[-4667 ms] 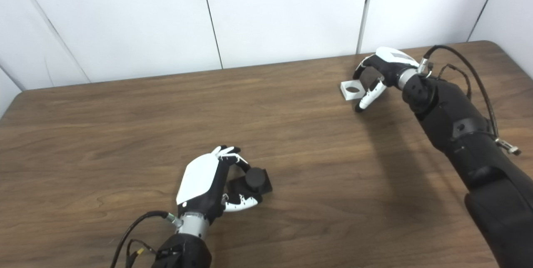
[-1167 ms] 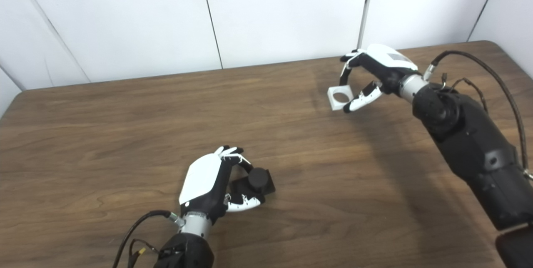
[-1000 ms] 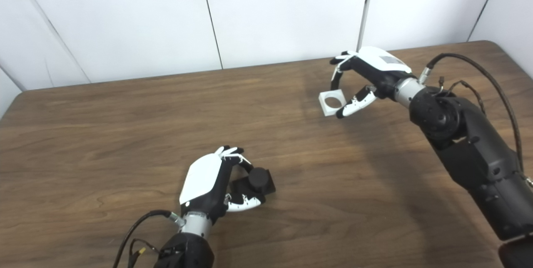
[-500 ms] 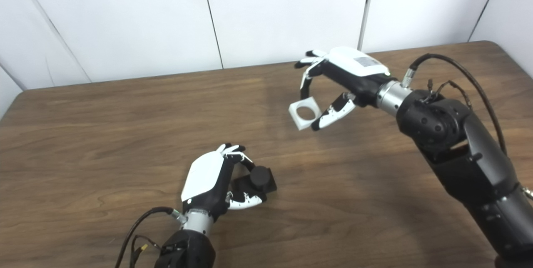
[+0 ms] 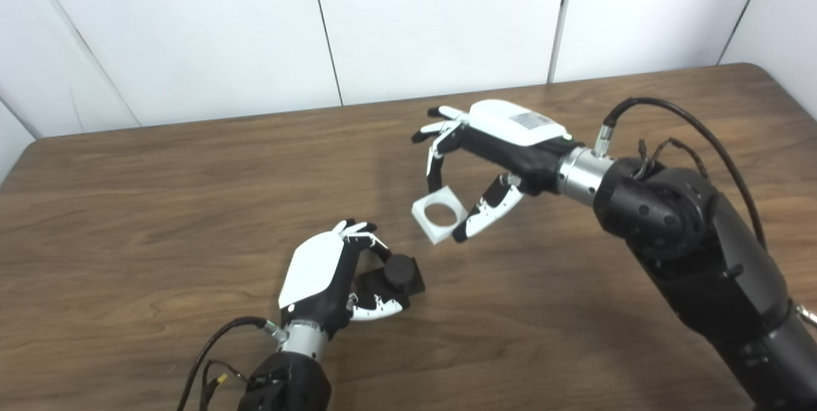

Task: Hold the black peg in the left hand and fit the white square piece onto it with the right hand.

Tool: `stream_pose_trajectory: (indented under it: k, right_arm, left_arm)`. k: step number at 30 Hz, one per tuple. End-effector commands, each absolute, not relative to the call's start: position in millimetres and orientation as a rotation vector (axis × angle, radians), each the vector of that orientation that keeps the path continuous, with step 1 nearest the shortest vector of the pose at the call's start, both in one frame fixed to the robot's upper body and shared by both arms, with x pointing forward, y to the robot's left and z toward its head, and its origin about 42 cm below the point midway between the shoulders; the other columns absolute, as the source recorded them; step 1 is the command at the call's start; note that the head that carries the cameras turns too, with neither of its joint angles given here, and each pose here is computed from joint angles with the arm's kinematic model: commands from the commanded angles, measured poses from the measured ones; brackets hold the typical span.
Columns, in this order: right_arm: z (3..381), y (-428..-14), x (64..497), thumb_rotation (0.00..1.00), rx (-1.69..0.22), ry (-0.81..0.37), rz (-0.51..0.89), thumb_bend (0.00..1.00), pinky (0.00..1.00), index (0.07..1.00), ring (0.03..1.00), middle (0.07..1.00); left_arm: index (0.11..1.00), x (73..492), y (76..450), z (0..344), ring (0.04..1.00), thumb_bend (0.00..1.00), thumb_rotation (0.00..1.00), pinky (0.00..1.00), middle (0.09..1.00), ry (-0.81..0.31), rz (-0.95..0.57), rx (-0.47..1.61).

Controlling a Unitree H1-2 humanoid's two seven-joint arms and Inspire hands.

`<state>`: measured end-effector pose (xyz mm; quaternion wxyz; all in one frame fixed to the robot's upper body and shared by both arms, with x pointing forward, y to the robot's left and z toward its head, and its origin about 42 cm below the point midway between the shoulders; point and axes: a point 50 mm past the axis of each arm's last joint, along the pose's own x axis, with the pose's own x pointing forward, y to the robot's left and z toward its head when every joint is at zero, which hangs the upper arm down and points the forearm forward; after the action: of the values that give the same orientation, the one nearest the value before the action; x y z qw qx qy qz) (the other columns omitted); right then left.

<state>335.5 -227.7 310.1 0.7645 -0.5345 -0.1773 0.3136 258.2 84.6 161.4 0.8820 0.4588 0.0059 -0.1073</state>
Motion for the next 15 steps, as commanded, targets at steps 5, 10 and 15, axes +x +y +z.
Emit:
stream_pose_trajectory:
  k: [5,10,15]
  right_arm:
    - [318,-216,331,0.14,-1.168,-0.461,0.695,0.53,0.86,0.488,0.981,0.881]
    - [309,-208,330,0.14,-1.147,-0.456,0.719,0.53,0.87,0.488,0.985,0.887]
    - [303,-203,328,0.14,-1.131,-0.448,0.727,0.53,0.88,0.489,0.992,0.893]
  left_arm:
    - [0.491,258,77,153,0.959,0.50,0.08,0.82,0.879,0.061,-0.287,0.955]
    - [0.490,259,77,153,0.959,0.50,0.08,0.82,0.879,0.060,-0.279,0.943]
    - [0.490,259,77,153,0.962,0.50,0.08,0.81,0.879,0.060,-0.283,0.938]
